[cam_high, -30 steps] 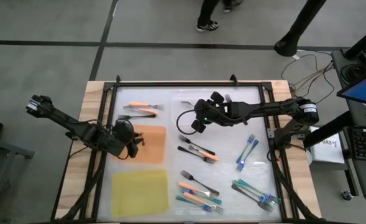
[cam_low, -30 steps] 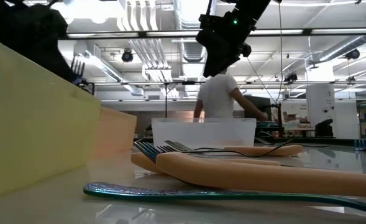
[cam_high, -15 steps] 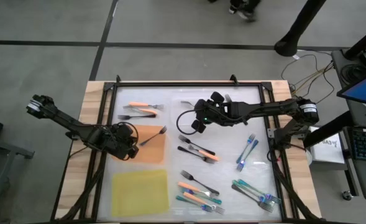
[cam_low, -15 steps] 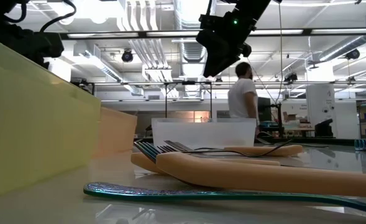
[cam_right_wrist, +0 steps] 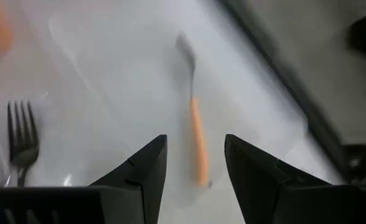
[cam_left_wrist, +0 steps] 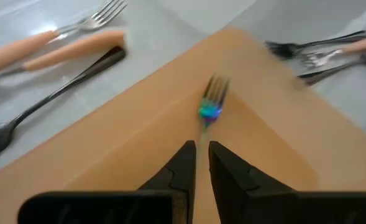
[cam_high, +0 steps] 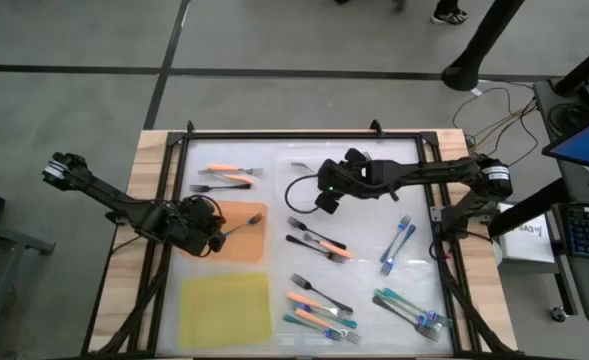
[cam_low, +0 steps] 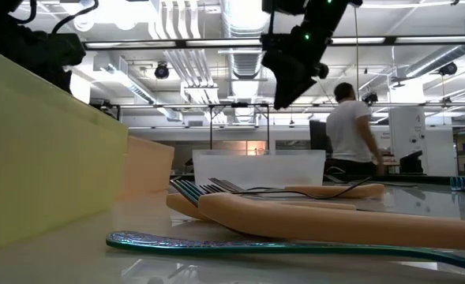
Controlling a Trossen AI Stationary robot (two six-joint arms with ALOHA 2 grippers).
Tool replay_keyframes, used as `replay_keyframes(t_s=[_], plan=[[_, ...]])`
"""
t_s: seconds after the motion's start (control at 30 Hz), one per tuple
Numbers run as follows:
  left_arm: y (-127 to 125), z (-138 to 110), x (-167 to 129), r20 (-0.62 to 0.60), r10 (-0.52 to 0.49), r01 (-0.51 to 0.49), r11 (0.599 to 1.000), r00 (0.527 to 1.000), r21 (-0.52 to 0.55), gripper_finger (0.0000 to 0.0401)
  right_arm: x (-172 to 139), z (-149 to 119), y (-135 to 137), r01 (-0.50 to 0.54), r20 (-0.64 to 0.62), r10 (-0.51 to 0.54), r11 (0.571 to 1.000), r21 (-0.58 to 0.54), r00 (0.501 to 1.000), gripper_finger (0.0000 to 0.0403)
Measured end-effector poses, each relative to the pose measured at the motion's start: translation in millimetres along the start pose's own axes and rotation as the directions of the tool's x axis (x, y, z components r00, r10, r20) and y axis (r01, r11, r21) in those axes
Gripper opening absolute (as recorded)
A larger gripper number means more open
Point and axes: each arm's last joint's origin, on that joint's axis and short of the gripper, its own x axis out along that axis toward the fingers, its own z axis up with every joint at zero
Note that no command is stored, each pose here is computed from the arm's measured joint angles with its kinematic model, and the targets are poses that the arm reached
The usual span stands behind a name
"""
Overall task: Sort silverware by color (type)
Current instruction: Put the black fork into the yellow bin
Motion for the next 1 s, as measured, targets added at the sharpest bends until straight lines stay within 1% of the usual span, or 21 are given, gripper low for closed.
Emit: replay_keyframes(t_s=[0.07, 0.13, 0.2, 0.37, 0.4, 0.53, 0.63, 0.73, 0.87, 1.0], plan=[[-2.9, 1.7, 0.0, 0.022, -0.022, 0.021, 1.000, 1.000, 0.022, 0.0027, 7.4, -0.9, -7.4, -0.043, -0.048, 0.044, 0.999, 0.023, 0.998, 0.0153], [-5.8, 4.0, -0.1, 0.056, -0.038, 0.036, 0.999, 0.998, 0.036, 0.0027, 16.2, -3.0, -17.3, -0.052, -0.103, 0.057, 0.997, 0.054, 0.993, 0.0153], [-7.8, 5.7, -0.3, 0.083, -0.048, 0.044, 0.998, 0.995, 0.055, 0.0027, 26.5, -6.1, -29.6, -0.028, -0.162, 0.042, 0.996, 0.087, 0.986, 0.0153], [-11.1, 8.0, -0.7, 0.106, -0.074, 0.067, 0.996, 0.992, 0.066, 0.0027, 50.3, -21.3, -68.4, 0.084, -0.317, -0.027, 0.982, 0.167, 0.948, 0.0153], [-11.2, 8.0, -0.8, 0.106, -0.074, 0.067, 0.995, 0.992, 0.070, 0.0027, 54.6, -25.3, -76.7, 0.097, -0.342, -0.026, 0.977, 0.191, 0.939, 0.0153], [-11.2, 8.0, -0.8, 0.106, -0.075, 0.065, 0.994, 0.992, 0.090, 0.0027, 70.9, -41.9, -108.5, 0.096, -0.420, 0.048, 0.944, 0.315, 0.906, 0.0153], [-11.2, 8.0, -0.8, 0.106, -0.075, 0.064, 0.993, 0.992, 0.099, 0.0027, 79.8, -55.1, -127.2, 0.142, -0.459, 0.043, 0.922, 0.360, 0.887, 0.0153], [-11.2, 8.0, -0.8, 0.106, -0.075, 0.063, 0.992, 0.992, 0.109, 0.0027, 86.5, -70.6, -140.3, 0.185, -0.508, 0.039, 0.905, 0.383, 0.860, 0.0153], [-11.2, 8.0, -0.8, 0.106, -0.075, 0.062, 0.991, 0.992, 0.117, 0.0027, 92.6, -87.5, -150.5, 0.222, -0.551, 0.041, 0.889, 0.401, 0.833, 0.0153], [-11.2, 8.0, -0.8, 0.106, -0.075, 0.062, 0.991, 0.992, 0.117, 0.0027, 100.0, -99.0, -153.1, 0.184, -0.538, 0.095, 0.878, 0.441, 0.838, 0.0153]])
